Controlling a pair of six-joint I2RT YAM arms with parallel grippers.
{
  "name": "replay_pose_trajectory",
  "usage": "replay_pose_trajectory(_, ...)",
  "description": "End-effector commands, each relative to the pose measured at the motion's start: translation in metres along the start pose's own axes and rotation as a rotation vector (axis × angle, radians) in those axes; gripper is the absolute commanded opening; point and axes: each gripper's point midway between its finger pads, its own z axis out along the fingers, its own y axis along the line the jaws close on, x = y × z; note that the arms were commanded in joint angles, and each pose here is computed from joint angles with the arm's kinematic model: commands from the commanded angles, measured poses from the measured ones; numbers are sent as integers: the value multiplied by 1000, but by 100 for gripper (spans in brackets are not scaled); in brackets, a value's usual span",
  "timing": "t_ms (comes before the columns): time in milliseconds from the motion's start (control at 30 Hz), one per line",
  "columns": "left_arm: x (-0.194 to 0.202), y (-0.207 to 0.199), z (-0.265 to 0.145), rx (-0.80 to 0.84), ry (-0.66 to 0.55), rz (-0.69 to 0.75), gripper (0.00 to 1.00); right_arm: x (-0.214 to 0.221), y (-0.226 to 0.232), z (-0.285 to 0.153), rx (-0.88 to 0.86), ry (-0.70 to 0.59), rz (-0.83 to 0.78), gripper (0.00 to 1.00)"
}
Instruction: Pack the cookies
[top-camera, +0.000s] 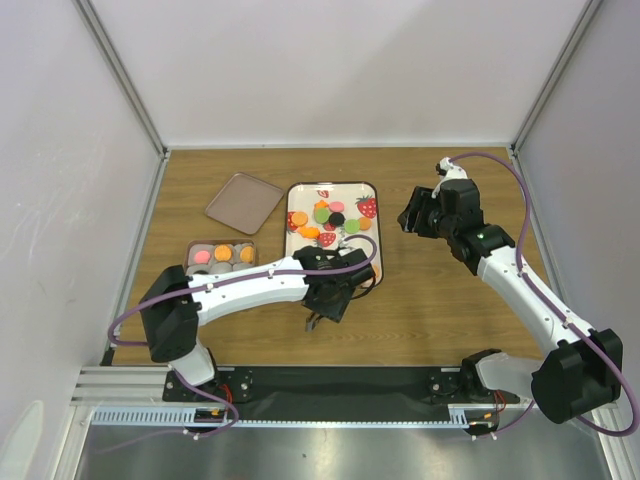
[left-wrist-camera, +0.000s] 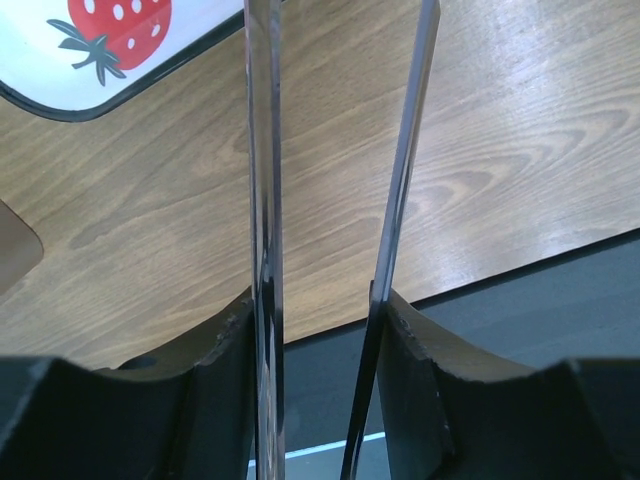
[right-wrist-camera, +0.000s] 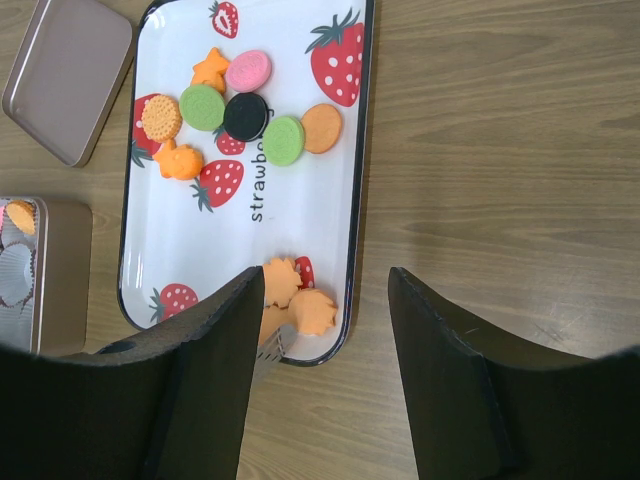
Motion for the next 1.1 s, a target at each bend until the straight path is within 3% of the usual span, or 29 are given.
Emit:
replay_pose_trajectory(0,-12,-3,-7,-3,-42,16,49,-9,4,-6,-18,-37,-12,59)
replay_pose_trajectory(567,-20,4,-14,-44,-75,5,38,-9,5,-7,-26,-33,-12,59)
replay_pose_trajectory(800,-26,27,-30,-84,-117,-52,30,-8,5,-6,-27,-31,-9,58)
replay_pose_trajectory(1067,-22,57,-48,-118,-150,-142,29,-8,7,-6,-39,-28,-8,58)
